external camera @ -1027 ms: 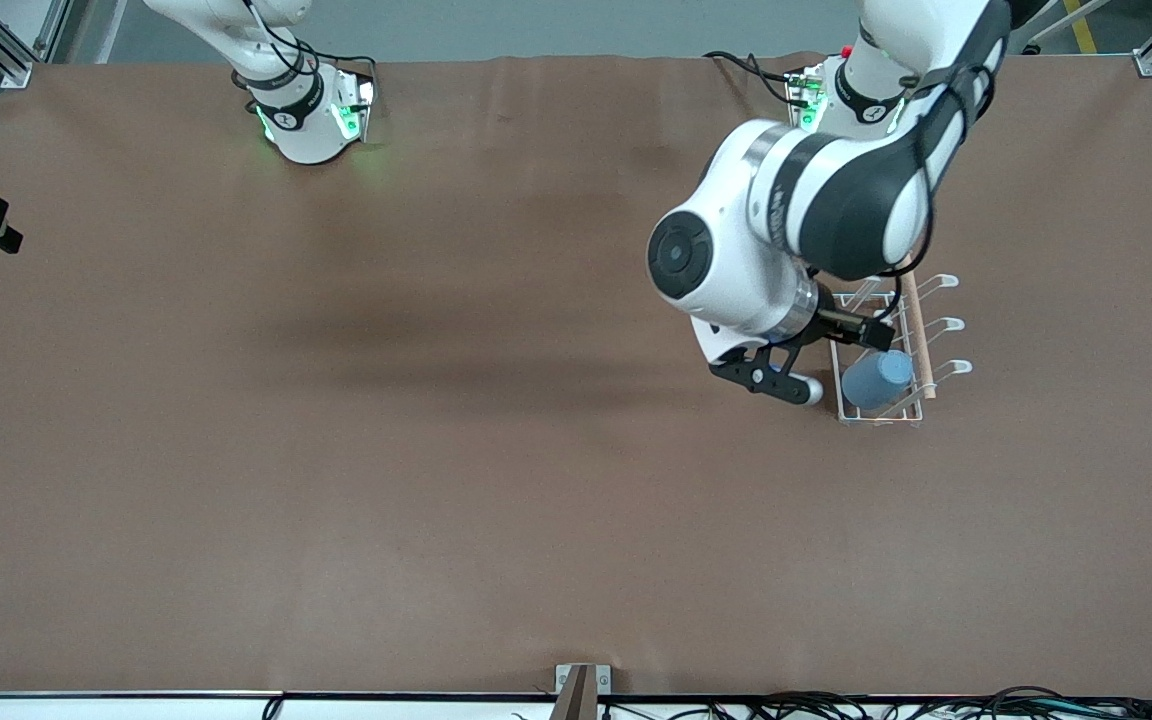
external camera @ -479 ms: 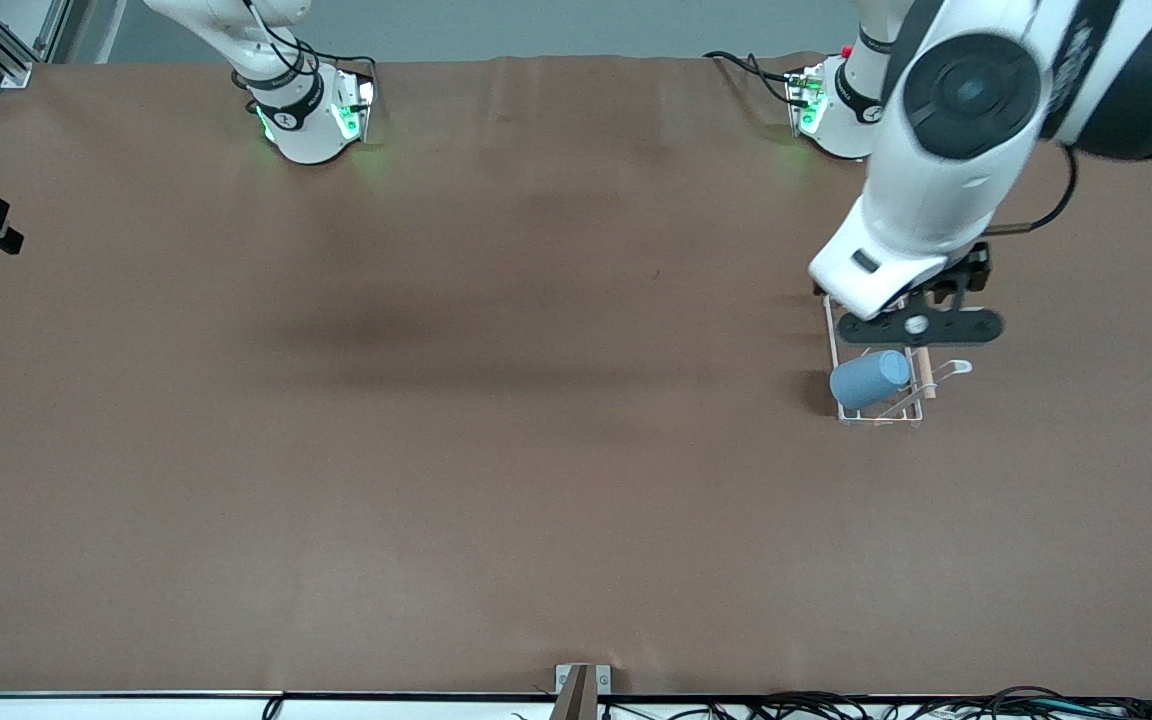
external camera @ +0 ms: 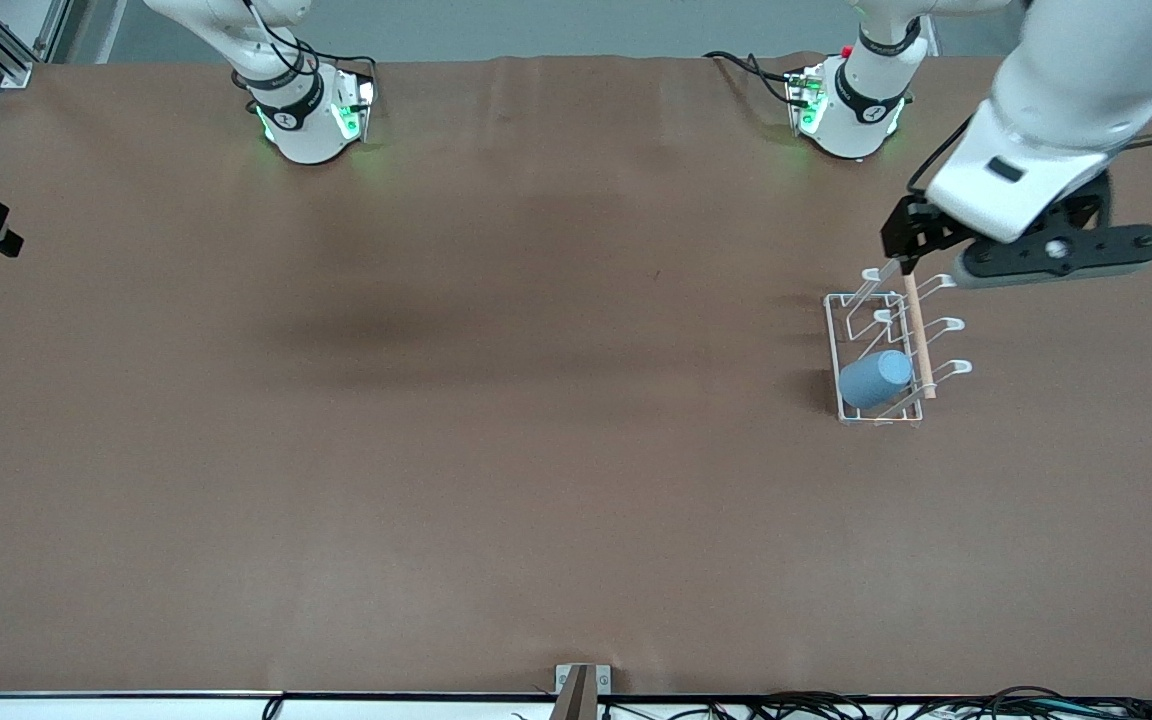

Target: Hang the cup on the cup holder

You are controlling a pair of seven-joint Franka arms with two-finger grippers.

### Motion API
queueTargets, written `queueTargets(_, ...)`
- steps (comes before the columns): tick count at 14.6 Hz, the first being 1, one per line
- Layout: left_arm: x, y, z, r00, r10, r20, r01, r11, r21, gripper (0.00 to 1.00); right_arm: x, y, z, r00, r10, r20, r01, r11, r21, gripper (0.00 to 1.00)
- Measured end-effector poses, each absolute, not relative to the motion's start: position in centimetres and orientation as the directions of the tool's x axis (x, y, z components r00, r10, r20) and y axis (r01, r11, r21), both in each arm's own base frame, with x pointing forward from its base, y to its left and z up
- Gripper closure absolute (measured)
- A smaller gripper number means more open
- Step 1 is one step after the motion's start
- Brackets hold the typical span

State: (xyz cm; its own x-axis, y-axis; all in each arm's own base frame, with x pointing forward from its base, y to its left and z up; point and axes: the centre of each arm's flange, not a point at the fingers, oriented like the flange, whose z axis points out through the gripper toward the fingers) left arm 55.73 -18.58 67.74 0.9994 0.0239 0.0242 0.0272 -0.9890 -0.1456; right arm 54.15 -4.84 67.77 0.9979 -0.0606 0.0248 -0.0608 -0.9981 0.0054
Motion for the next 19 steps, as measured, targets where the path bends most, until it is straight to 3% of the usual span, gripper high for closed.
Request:
queueTargets(9, 55.4, -16.7, 68.5, 1.000, 0.021, 0.008, 0.022, -0.996, -0.092, 0.00, 54.2, -4.7, 67.8, 0.998, -0.061, 0.025, -0.061, -0.998, 0.005, 0.00)
queueTargets(19, 54.4, -8.5, 66.1, 1.000, 0.017, -0.023, 0.015, -0.998, -0.062, 0.00, 54.2, -4.7, 67.7, 0.998, -0.061, 0.024, -0.061, -0.998, 0.005, 0.00)
